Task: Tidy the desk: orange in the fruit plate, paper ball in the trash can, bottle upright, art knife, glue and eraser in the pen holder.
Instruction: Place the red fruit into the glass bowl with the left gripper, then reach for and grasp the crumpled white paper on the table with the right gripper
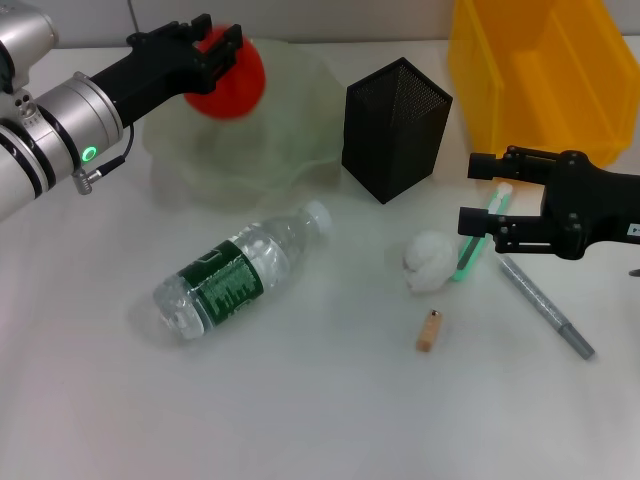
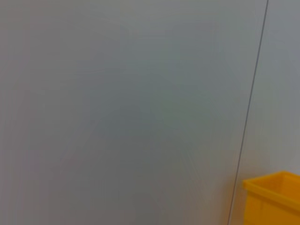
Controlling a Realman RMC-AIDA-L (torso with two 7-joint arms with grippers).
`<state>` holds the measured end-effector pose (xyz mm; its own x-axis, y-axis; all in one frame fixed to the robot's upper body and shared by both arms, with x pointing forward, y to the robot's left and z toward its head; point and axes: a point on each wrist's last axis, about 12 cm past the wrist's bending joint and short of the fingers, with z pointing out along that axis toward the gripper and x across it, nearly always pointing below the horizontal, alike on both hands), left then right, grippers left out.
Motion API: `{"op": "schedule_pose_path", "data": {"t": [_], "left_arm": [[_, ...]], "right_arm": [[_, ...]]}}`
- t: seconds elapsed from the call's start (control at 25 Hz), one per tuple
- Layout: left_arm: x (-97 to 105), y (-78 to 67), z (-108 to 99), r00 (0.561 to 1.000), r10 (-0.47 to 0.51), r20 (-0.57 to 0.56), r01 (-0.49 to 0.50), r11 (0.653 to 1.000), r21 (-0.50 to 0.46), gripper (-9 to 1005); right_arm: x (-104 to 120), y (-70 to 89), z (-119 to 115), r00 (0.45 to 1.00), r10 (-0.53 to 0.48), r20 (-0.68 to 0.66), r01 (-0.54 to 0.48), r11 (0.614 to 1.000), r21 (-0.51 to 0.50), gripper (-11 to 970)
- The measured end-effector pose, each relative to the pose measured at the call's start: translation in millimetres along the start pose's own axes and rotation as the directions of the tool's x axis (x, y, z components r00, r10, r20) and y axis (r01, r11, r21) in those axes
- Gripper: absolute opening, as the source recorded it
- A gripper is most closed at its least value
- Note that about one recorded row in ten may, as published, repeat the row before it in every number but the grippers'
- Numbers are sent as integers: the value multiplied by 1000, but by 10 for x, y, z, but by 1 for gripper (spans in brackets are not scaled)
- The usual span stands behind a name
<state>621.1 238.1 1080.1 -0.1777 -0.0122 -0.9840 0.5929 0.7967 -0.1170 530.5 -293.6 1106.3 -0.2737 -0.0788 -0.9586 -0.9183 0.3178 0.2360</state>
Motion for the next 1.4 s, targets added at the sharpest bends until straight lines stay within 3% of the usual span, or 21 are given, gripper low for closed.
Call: {"op": "schedule_pose_path", "data": {"t": [0.28,0.48,0.64,0.76,0.84,1.0,1.24,1.4], "left_arm": [[-14,-16,-13,1000,-17,19,17,1000,17,501],[-143,-153,-172,985,-118,127,90,973,211,643],[-292,-298,-391,974,-171,148,91,895,436,800],[-339,-429,-525,986,-138,96,57,810,583,829],[-339,-479,-600,991,-123,44,65,755,652,848],[-281,-475,-740,994,-100,-39,99,697,710,847],[-97,-500,-876,996,-22,-87,78,684,725,848],[103,-523,-989,997,49,-62,9,709,705,848]], "right_arm": [[-3,-9,3,1000,-1,-2,1,1000,5,767],[-13,-29,-1,1000,-5,-1,5,1000,20,765],[-36,-47,-23,1000,-10,13,9,999,36,764],[-51,-57,-41,1000,-15,17,15,999,44,762],[-63,-64,-53,1000,-20,15,20,999,47,762],[-90,-64,-74,1000,-25,13,24,999,41,760],[-110,-67,-89,1000,-8,4,8,999,34,758],[-146,-87,-92,1000,-7,-17,7,1000,28,757]]}}
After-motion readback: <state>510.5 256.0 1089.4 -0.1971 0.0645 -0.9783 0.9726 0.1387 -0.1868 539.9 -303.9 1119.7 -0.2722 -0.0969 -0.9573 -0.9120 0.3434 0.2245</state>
